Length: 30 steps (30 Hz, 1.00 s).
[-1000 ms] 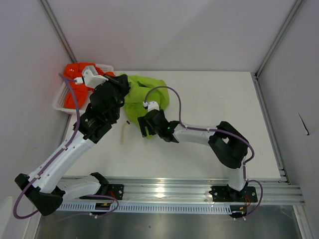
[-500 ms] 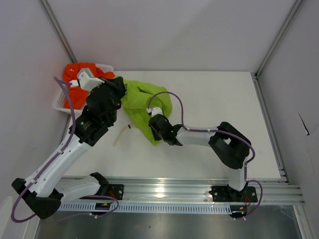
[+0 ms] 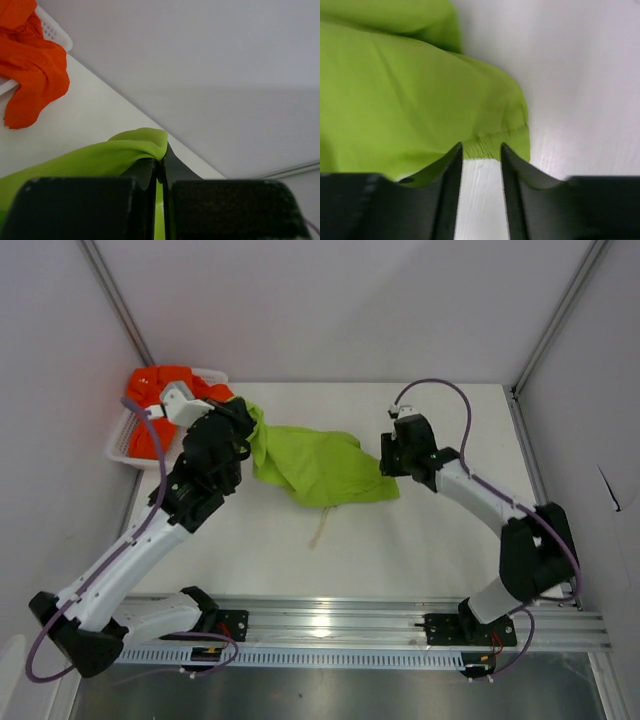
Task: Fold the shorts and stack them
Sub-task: Move the shorts to the center of the board
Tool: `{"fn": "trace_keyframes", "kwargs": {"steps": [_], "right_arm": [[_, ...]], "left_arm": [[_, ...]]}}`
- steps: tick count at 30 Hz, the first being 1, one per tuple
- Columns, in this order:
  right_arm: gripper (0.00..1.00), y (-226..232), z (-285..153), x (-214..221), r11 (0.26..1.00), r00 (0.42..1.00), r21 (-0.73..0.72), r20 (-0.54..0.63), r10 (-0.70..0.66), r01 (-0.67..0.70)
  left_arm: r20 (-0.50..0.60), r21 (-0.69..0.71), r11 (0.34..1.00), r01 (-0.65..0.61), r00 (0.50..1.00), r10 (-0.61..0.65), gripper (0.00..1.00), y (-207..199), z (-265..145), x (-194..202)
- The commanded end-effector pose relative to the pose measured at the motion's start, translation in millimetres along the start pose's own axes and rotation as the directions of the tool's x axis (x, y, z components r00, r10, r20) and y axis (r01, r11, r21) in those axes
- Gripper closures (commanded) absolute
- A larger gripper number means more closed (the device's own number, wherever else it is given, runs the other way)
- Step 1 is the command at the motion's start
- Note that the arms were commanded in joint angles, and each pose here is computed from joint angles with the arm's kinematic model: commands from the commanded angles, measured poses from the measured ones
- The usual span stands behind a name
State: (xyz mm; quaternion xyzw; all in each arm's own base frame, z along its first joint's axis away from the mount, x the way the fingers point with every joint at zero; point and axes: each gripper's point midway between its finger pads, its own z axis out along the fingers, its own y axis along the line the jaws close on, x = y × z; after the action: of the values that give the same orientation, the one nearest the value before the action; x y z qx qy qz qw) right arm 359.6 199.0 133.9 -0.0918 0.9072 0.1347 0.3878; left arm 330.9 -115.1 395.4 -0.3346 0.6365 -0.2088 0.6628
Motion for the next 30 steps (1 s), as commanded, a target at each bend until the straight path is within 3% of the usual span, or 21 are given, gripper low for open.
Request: {"fn": "trace_keyframes", "kwargs": {"steps": [1,4,6,7,10,12,13,17,23,26,27,28,30], "right_arm": [[0.57,-26,31,12,0.981,0.992,0.194,-0.124,0.033,-0.008],[0.49,-20,37,-4,0.976,0.994,0.219,-0.106,0.027,-0.004],[0.44,5,29,-10,0.994,0.999,0.107,-0.043,-0.012,0.017],[0.36,25,24,-6,0.997,0.998,0.060,-0.019,-0.054,0.055],[0.30,55,9,6,0.991,0.990,-0.052,0.082,-0.117,0.121],[0.29,71,-4,-6,0.987,0.978,-0.121,0.191,-0.078,0.102],[0.28,70,-3,10,0.985,0.979,-0.140,0.190,-0.074,0.102],[0.25,108,-18,8,0.961,0.948,-0.223,0.304,-0.093,0.166],[0.25,135,7,-7,0.948,0.927,-0.199,0.332,-0.174,0.249],[0.28,137,32,-1,0.952,0.937,-0.161,0.278,-0.210,0.261],[0.32,144,35,-13,0.954,0.935,-0.155,0.288,-0.206,0.258],[0.43,145,41,-12,0.954,0.938,-0.150,0.275,-0.213,0.261],[0.55,152,51,1,0.949,0.942,-0.154,0.241,-0.234,0.275]], "left_arm": [[0.010,-0.035,0.997,-0.064,0.998,0.064,1.00,3,20,22],[-0.002,-0.074,0.992,-0.106,0.994,0.106,1.00,9,32,41],[0.006,-0.093,0.987,-0.134,0.991,0.135,1.00,10,39,46],[0.011,-0.097,0.984,-0.148,0.989,0.150,1.00,10,41,46],[0.022,-0.114,0.979,-0.171,0.984,0.175,1.00,10,49,48],[0.024,-0.120,0.976,-0.179,0.983,0.183,1.00,9,54,49],[0.029,-0.117,0.975,-0.187,0.981,0.192,1.00,8,55,49],[0.038,-0.120,0.970,-0.209,0.976,0.215,1.00,3,61,49],[0.042,-0.119,0.969,-0.215,0.974,0.222,1.00,0,65,50],[0.043,-0.119,0.968,-0.222,0.973,0.228,1.00,1,65,49],[0.045,-0.120,0.967,-0.224,0.972,0.231,1.00,1,65,48],[0.043,-0.124,0.965,-0.231,0.970,0.238,1.00,3,65,48],[0.047,-0.136,0.962,-0.238,0.968,0.246,1.00,6,64,43]]}}
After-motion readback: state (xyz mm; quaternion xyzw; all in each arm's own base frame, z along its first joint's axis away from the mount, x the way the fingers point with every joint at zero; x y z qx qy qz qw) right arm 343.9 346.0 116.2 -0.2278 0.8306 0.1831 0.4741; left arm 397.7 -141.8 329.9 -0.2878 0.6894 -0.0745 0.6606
